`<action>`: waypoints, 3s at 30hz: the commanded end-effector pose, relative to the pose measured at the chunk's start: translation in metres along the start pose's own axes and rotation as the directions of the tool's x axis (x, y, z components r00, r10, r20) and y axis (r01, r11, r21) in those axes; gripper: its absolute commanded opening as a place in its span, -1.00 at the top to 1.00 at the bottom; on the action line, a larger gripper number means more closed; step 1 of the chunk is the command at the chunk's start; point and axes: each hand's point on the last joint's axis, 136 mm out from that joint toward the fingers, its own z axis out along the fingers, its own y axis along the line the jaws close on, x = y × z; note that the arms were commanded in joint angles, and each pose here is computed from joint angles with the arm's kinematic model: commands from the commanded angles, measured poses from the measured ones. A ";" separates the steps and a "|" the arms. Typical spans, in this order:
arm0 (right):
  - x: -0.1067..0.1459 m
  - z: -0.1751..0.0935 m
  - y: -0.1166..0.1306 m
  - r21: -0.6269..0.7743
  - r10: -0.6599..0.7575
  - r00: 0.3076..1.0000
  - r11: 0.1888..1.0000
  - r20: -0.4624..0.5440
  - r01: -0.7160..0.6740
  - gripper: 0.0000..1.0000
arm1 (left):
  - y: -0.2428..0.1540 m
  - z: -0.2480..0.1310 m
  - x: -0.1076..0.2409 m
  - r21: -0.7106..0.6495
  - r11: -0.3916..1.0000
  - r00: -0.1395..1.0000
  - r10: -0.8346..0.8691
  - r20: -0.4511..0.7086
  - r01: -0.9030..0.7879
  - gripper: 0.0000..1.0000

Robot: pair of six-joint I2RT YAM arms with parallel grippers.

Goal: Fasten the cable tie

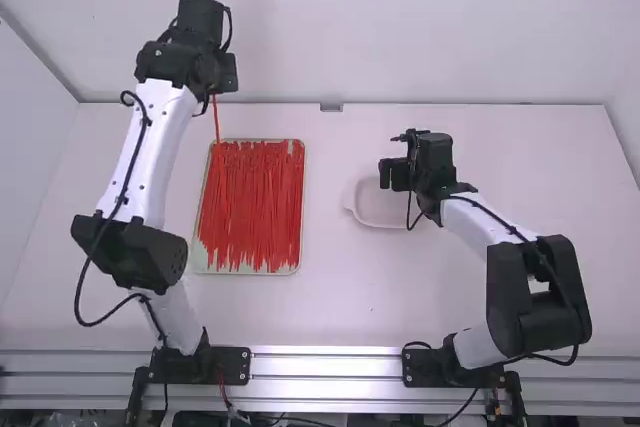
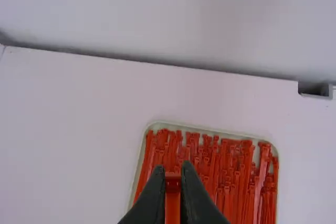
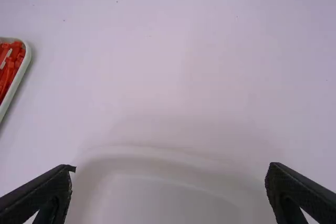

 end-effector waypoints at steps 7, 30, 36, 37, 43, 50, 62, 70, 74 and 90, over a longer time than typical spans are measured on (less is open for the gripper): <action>-0.010 0.001 -0.001 0.002 -0.001 1.000 1.000 0.017 0.000 -0.96 | 0.016 -0.047 -0.005 0.016 1.000 0.987 -0.023 0.156 0.020 0.96; -0.033 -0.017 0.073 -0.421 0.000 0.994 0.906 0.105 0.044 -0.97 | -0.011 -0.001 0.088 0.265 0.959 0.941 -0.177 0.290 0.099 0.96; -0.052 -0.034 0.098 -0.559 0.028 0.984 0.826 0.173 0.075 -0.96 | -0.032 -0.009 0.081 0.372 0.927 0.933 -0.178 0.312 0.053 0.96; -0.053 -0.036 0.100 -0.570 0.033 0.984 0.818 0.177 0.075 -0.97 | -0.035 -0.011 0.079 0.389 0.920 0.931 -0.178 0.317 0.043 0.96; -0.070 -0.057 0.122 -0.671 0.021 0.963 0.721 0.269 0.172 -0.97 | -0.060 -0.032 0.063 0.541 0.841 0.909 -0.218 0.356 -0.010 0.96; -0.084 -0.077 0.162 -0.739 0.063 0.947 0.642 0.315 0.203 -0.97 | -0.079 -0.054 0.048 0.634 0.772 0.880 -0.275 0.389 -0.039 0.96; -0.099 -0.094 0.212 -0.714 0.065 0.892 0.626 0.448 0.313 -0.96 | -0.111 -0.075 0.046 0.693 0.716 0.867 -0.288 0.406 -0.086 0.96; -0.112 -0.096 0.218 -0.684 0.125 0.871 0.676 0.475 0.276 -0.99 | -0.123 -0.093 0.043 0.757 0.640 0.860 -0.306 0.409 -0.132 0.96; -0.115 -0.102 0.226 -0.693 0.144 0.862 0.665 0.486 0.280 -0.99 | -0.128 -0.102 0.041 0.778 0.607 0.854 -0.310 0.418 -0.161 0.96; -0.120 -0.104 0.238 -0.658 0.171 0.838 0.707 0.517 0.261 -0.18 | -0.143 -0.120 0.043 0.829 0.525 0.857 -0.320 0.403 -0.194 0.96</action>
